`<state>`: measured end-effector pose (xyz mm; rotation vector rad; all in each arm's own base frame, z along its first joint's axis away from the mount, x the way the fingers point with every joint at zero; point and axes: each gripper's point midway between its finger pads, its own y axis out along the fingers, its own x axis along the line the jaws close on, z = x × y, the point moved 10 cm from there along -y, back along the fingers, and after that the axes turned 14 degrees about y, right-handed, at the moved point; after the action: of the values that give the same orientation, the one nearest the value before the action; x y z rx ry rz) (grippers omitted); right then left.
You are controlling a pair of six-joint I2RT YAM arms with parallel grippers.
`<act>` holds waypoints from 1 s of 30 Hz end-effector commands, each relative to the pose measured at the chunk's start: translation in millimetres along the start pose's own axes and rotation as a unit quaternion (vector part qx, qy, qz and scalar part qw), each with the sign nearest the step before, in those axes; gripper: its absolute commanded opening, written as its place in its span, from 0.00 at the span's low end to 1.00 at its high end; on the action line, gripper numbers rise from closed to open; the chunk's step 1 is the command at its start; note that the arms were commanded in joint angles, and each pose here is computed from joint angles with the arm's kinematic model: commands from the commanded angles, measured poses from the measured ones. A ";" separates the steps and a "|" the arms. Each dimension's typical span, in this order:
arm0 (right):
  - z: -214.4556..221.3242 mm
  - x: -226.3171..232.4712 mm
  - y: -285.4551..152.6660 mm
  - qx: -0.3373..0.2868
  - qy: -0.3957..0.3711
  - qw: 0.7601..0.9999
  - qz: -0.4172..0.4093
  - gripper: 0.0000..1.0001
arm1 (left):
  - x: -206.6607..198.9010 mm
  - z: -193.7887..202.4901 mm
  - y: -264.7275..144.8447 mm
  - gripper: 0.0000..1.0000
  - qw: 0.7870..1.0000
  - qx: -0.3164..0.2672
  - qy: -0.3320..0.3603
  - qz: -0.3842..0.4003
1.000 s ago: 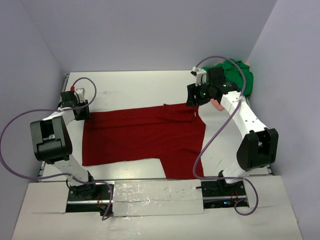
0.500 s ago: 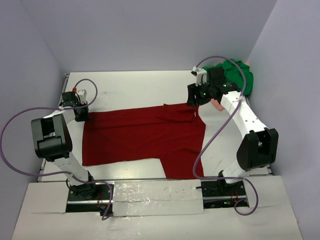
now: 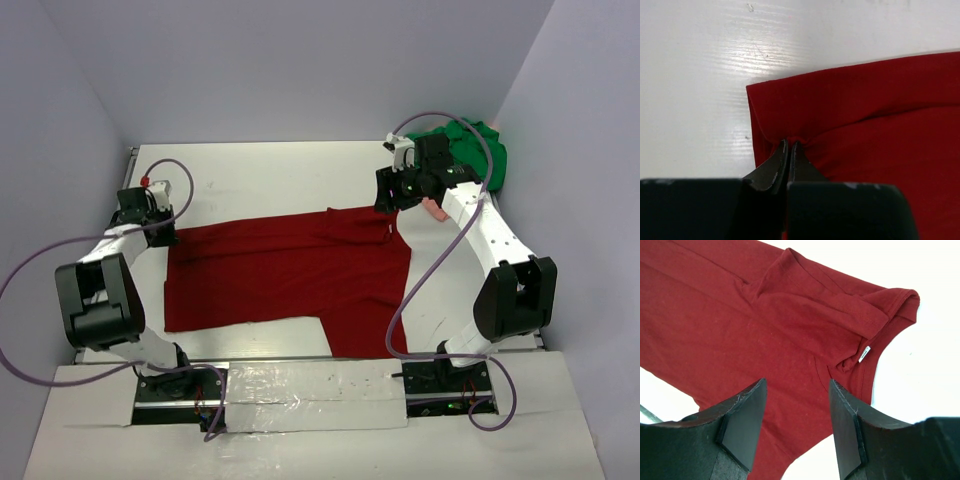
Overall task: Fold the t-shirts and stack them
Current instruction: Fold the tshirt
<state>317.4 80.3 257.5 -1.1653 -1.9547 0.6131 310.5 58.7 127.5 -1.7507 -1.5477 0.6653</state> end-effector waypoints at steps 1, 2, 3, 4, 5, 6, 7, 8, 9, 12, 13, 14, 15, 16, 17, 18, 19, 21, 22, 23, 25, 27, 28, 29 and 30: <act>-4.1 -1.2 -5.9 -0.019 -0.010 1.000 0.004 0.59 | -4.0 -6.7 -27.3 0.00 0.999 -0.030 0.018 0.004; -4.3 -1.1 -6.2 -0.019 -0.010 1.000 0.005 0.59 | -4.8 -6.5 -31.2 0.00 0.999 -0.032 0.019 0.004; -4.7 -1.1 -6.7 -0.021 -0.011 1.000 0.005 0.59 | -5.7 -7.8 -38.6 0.00 0.999 -0.041 0.024 0.001; -4.8 -0.8 -7.1 -0.021 -0.011 1.000 0.005 0.59 | -7.6 -2.7 -41.0 0.00 0.999 -0.036 0.030 0.005; -4.6 -0.5 -7.6 -0.021 -0.011 1.000 0.005 0.59 | -9.0 -0.9 -43.6 0.00 0.999 -0.036 0.033 0.008; -4.8 0.1 -8.9 -0.022 -0.012 1.000 0.004 0.59 | -9.8 -0.1 -47.9 0.00 0.999 -0.038 0.037 0.007; -5.6 0.0 -9.8 -0.024 -0.012 1.000 0.004 0.59 | -10.9 5.0 -48.5 0.00 0.999 -0.032 0.042 0.008; -5.9 0.2 -10.6 -0.025 -0.012 1.000 0.005 0.59 | -12.3 8.8 -49.9 0.00 0.999 -0.026 0.045 0.012; -6.1 0.5 -11.5 -0.027 -0.014 1.000 0.005 0.59 | -13.6 13.0 -51.7 0.00 0.998 -0.022 0.050 0.015; -6.6 1.4 -13.8 -0.027 -0.014 1.000 0.005 0.59 | -15.6 23.5 -53.6 0.00 0.998 -0.005 0.057 0.015; -7.1 2.2 -14.2 -0.027 -0.015 1.000 0.005 0.59 | -15.7 25.8 -53.4 0.00 0.998 -0.002 0.059 0.016; -7.5 2.5 -15.6 -0.029 -0.015 0.999 0.003 0.59 | -16.4 27.5 -53.4 0.00 0.998 -0.001 0.060 0.018; -7.3 2.8 -16.1 -0.028 -0.015 0.999 0.003 0.59 | -17.0 30.4 -53.1 0.00 0.998 0.003 0.059 0.020; -7.8 3.4 -16.8 -0.030 -0.015 0.999 0.002 0.60 | -17.4 31.1 -53.4 0.00 0.998 0.002 0.061 0.021; -8.1 3.7 -17.4 -0.030 -0.015 0.999 0.002 0.59 | -17.5 31.6 -52.9 0.00 0.998 0.004 0.060 0.022; -8.2 3.9 -17.9 -0.030 -0.015 0.999 0.002 0.59 | -17.4 32.6 -52.2 0.00 0.998 0.005 0.059 0.022; -7.9 3.9 -18.1 -0.030 -0.015 0.999 0.002 0.59 | -17.2 32.4 -51.8 0.00 0.998 0.004 0.059 0.021; -6.8 4.8 -18.4 -0.029 -0.015 0.999 -0.001 0.60 | -16.5 33.9 -49.5 0.00 0.998 0.007 0.057 0.019; -6.1 4.0 -18.1 -0.028 -0.014 1.000 0.000 0.59 | -15.4 32.7 -48.4 0.00 0.998 0.003 0.058 0.014; -5.6 4.5 -18.8 -0.028 -0.014 1.000 -0.002 0.60 | -15.0 33.1 -46.8 0.00 0.998 0.003 0.058 0.012; -5.3 3.9 -18.2 -0.028 -0.014 1.000 0.000 0.60 | -12.2 30.8 -44.5 0.00 0.999 -0.008 0.050 -0.008; -5.5 4.0 -18.2 -0.029 -0.014 0.999 0.000 0.59 | -10.9 30.6 -42.0 0.00 0.999 -0.016 0.043 -0.020; -5.3 4.6 -18.0 -0.028 -0.014 0.999 -0.002 0.59 | -7.7 26.4 -40.4 0.00 0.998 -0.032 0.043 -0.036; -5.2 4.3 -17.0 -0.027 -0.013 1.000 -0.002 0.59 | -6.7 26.2 -38.0 0.00 0.998 -0.036 0.041 -0.042; -5.6 3.9 -17.0 -0.027 -0.012 1.000 -0.002 0.60 | -5.8 24.9 -36.1 0.00 0.997 -0.040 0.036 -0.048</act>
<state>316.6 78.9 259.3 -1.1703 -1.9579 0.6106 255.1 51.0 133.8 -1.7469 -1.4893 0.5766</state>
